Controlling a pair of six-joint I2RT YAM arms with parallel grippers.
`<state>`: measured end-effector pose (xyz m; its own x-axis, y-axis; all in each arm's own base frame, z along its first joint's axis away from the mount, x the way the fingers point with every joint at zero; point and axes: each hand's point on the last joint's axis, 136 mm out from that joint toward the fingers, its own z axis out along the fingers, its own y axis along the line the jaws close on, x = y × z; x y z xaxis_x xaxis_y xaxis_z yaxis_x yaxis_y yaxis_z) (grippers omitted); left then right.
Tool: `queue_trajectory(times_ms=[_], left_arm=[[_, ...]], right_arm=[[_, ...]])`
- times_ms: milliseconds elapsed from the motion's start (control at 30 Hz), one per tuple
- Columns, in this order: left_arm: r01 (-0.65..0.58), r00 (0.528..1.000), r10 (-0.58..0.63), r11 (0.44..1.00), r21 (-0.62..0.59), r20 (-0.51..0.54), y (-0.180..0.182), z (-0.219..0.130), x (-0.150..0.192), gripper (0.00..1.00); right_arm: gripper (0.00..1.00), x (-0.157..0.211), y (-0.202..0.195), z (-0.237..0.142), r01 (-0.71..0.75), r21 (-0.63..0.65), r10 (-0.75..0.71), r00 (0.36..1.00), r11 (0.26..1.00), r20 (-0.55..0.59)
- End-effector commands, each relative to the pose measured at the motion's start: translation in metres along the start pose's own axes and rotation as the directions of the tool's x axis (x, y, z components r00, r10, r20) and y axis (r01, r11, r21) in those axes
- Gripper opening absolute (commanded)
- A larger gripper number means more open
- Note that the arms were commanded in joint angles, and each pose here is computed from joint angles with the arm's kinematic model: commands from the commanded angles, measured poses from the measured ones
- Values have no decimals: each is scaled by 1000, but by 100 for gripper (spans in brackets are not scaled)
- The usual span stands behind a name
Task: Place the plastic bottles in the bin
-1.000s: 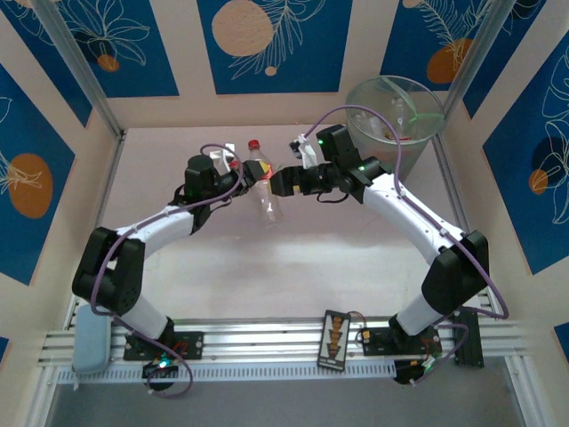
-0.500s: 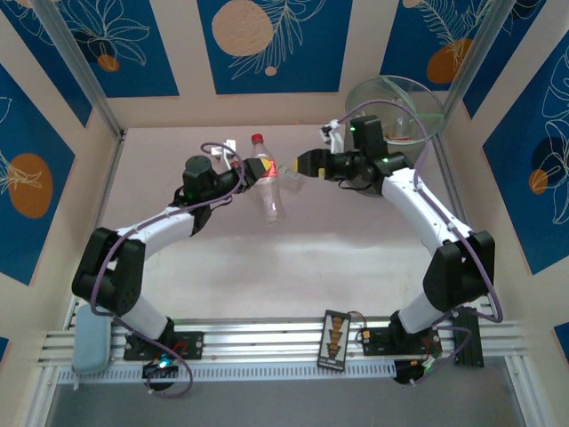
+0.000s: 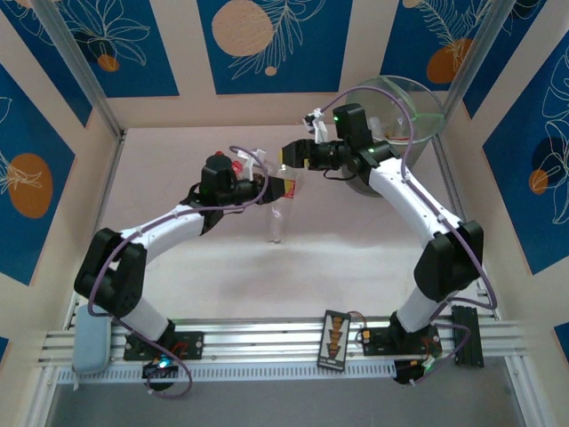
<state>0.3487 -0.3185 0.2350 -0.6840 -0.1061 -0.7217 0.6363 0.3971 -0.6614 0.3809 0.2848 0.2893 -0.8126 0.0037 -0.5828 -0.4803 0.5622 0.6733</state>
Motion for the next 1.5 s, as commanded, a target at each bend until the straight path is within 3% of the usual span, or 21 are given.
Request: queue_trajectory(times_ms=[0, 267, 467, 700, 867, 1133, 1267, 1400, 1467], left_arm=[[-122, 993, 122, 989, 82, 1, -31, 0, -9, 48], [-144, 990, 144, 986, 85, 6, -36, 0, -11, 48], [-143, 990, 143, 990, 17, -4, -24, 1, -11, 48], [-147, 989, 147, 989, 17, 9, -24, 2, -14, 48], [-148, 989, 148, 989, 12, 19, -22, 3, -15, 48], [-153, 988, 153, 988, 30, 19, -25, 3, -14, 51], [-155, 988, 155, 987, 32, 26, -26, 0, -14, 63], [-156, 986, 154, 987, 39, 60, -34, -8, -19, 100], [-165, 984, 161, 985, 45, 80, -43, -15, -22, 100]], right_arm=[[60, -8, -11, 7, -10, 66, 9, 1000, 998, 15], [61, -2, -24, 25, -14, 123, 17, 1000, 992, -26], [66, -2, -39, 25, -21, 208, 27, 999, 978, -29], [65, -2, -42, 27, -35, 211, 42, 999, 977, -30], [56, -1, -31, 32, -49, 143, 55, 998, 988, -37], [34, -9, -30, 26, -21, 158, 23, 1000, 987, -8], [27, -14, -27, 21, -10, 161, 9, 1000, 987, 9], [26, -26, -19, 9, 29, 162, -36, 999, 986, 38], [24, -38, -14, -1, 65, 172, -76, 995, 983, 60]])
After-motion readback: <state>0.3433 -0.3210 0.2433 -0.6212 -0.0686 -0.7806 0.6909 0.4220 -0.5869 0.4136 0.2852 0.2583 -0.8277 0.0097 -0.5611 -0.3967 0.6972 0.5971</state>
